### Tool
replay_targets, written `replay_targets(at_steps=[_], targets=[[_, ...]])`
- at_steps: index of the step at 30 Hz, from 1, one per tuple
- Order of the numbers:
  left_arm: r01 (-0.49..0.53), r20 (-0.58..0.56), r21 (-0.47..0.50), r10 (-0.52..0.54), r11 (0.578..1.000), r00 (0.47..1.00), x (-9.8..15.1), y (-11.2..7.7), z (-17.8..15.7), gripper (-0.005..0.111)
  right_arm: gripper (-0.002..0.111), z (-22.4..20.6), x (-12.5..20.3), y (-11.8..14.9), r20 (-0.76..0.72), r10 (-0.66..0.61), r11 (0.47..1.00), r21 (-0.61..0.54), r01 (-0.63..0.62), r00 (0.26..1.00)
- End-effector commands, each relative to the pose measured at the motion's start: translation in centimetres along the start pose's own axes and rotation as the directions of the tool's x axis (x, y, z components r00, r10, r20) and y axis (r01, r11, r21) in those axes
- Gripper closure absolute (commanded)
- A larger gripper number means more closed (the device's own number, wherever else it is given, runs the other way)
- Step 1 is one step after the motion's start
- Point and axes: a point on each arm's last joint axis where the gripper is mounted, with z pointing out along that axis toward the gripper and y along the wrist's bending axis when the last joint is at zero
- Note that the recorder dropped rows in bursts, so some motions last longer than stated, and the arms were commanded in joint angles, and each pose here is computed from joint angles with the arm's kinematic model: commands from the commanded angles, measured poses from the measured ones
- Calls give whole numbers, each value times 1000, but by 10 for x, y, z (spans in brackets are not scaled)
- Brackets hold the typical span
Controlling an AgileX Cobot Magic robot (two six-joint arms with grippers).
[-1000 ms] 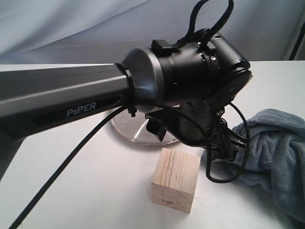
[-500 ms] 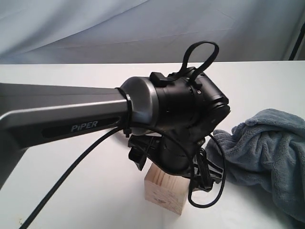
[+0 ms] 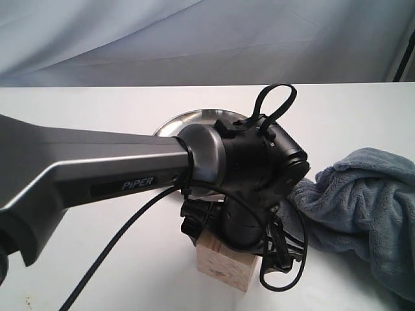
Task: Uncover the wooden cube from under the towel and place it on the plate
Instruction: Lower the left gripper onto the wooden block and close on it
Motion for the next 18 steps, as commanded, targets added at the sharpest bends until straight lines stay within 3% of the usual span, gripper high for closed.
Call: replay_targets(at_steps=[1,18], targets=[[13,9,18,-13,1000,1000,-2,-1,2,2,105,0,2,0,-8,9,1000,-1,-9,1000],[0,22,77,-2,997,1000,-3,-6,2,2,105,0,2,0,-8,9,1000,-1,-9,1000]])
